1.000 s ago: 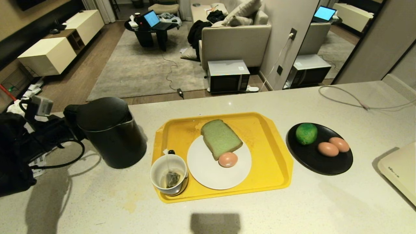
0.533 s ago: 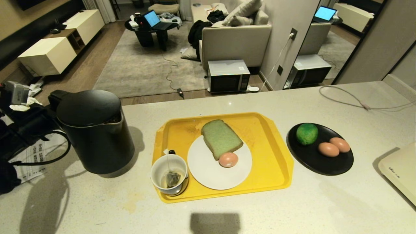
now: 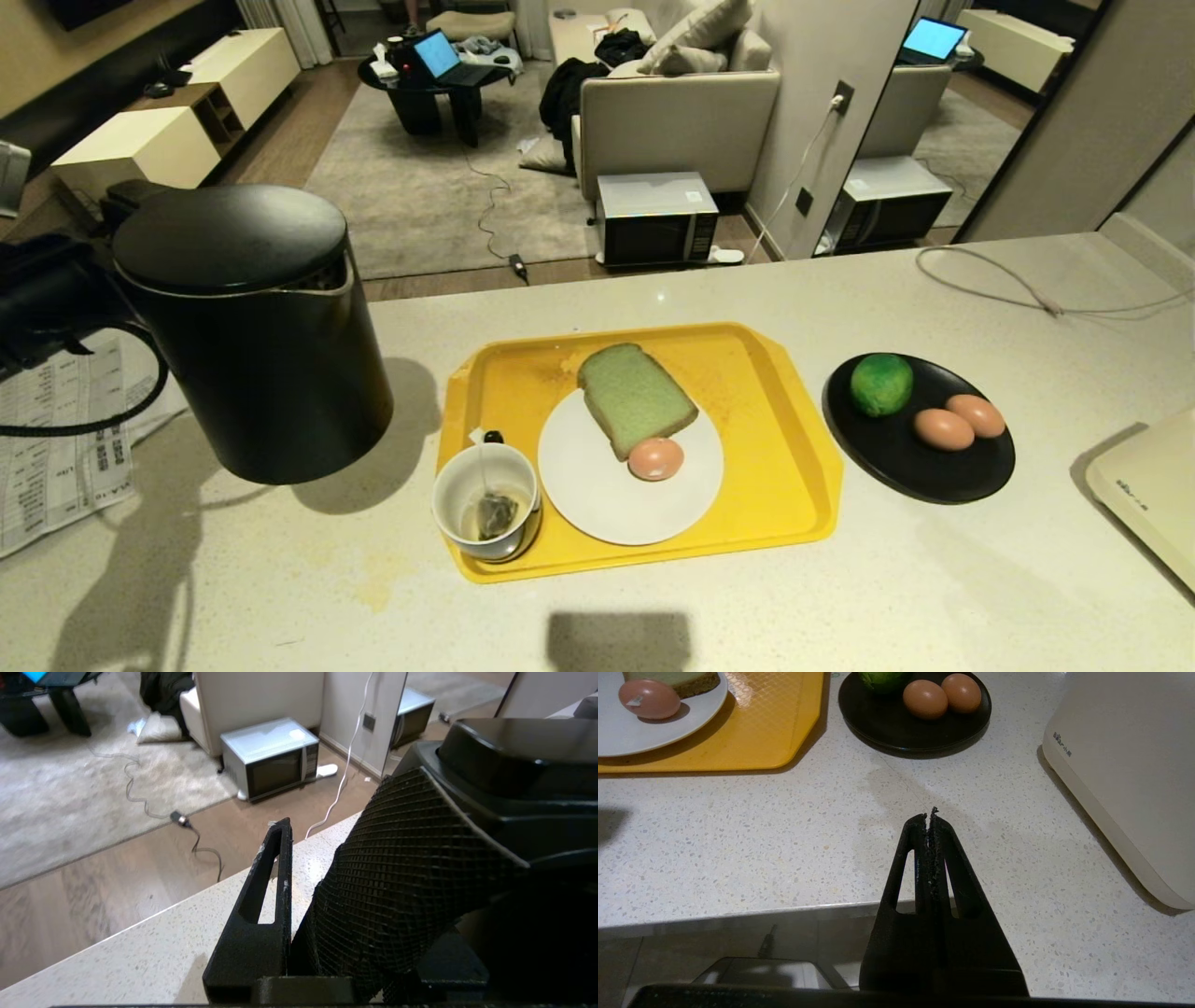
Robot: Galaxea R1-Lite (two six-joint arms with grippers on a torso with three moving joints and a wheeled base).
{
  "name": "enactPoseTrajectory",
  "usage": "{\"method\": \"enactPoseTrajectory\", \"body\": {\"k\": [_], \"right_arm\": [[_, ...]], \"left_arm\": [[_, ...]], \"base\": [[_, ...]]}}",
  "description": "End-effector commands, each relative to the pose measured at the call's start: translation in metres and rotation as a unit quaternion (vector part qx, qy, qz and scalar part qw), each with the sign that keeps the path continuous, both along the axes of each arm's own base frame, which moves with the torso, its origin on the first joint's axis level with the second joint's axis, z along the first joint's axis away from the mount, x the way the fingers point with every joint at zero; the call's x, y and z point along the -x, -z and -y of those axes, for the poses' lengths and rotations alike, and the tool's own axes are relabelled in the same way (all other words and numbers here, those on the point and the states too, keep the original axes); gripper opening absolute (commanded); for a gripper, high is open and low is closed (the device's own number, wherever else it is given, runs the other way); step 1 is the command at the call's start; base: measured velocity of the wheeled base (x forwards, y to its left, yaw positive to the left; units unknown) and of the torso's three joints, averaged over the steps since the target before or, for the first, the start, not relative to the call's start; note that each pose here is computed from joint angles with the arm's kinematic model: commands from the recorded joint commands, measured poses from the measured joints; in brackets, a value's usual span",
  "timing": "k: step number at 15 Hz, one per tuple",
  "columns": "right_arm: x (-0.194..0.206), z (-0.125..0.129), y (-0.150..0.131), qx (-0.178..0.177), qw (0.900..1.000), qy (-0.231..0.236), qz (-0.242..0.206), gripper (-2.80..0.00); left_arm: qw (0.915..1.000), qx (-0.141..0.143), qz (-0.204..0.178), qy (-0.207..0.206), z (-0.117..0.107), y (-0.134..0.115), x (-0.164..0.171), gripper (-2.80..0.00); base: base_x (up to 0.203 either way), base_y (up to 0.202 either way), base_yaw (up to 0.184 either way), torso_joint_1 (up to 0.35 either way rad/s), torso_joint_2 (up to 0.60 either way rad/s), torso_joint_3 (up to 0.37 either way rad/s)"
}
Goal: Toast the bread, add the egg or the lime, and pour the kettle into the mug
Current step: Pick up the kettle, then pour water into a cup
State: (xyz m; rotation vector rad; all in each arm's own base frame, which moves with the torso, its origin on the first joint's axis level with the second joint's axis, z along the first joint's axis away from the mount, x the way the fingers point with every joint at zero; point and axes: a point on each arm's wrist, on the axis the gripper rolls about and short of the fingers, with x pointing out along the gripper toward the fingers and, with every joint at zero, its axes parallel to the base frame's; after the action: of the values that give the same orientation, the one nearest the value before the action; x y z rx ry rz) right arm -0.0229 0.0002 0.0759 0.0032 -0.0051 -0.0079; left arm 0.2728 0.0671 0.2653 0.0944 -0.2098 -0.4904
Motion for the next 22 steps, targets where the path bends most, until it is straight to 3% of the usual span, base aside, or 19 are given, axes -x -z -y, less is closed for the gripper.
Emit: {"method": "enactPoseTrajectory", "body": {"k": [1, 8, 11, 15, 22], "right_arm": [[0.000, 0.000, 0.000, 0.000, 1.000, 0.000, -0.001, -2.80], [0.000, 0.000, 0.000, 0.000, 1.000, 0.000, -0.001, -2.80], [0.000, 0.000, 0.000, 0.000, 1.000, 0.000, -0.001, -2.80], [0.000, 0.000, 0.000, 0.000, 1.000, 0.000, -0.001, -2.80], [0.000, 0.000, 0.000, 0.000, 1.000, 0.000, -0.001, -2.80]], "left_arm": [[0.9999, -0.008, 0.011, -0.004, 0.012, -0.033, 0.024, -2.80], [0.9982, -0.035, 0.048, -0.011, 0.022, -0.081, 0.036, -2.80], [0.9989, -0.043, 0.003, -0.021, 0.025, -0.081, 0.049, -2.80], [0.9930, -0.112, -0.024, -0.028, 0.028, -0.078, 0.055, -2.80], [0.9802, -0.187, 0.014, -0.063, 0.038, -0.086, 0.050, -2.80]], "base": [[0.000, 0.000, 0.000, 0.000, 0.00, 0.000], [0.000, 0.000, 0.000, 0.000, 0.00, 0.000], [0.000, 0.000, 0.000, 0.000, 0.00, 0.000], [0.000, 0.000, 0.000, 0.000, 0.00, 0.000], [0.000, 0.000, 0.000, 0.000, 0.00, 0.000]]}}
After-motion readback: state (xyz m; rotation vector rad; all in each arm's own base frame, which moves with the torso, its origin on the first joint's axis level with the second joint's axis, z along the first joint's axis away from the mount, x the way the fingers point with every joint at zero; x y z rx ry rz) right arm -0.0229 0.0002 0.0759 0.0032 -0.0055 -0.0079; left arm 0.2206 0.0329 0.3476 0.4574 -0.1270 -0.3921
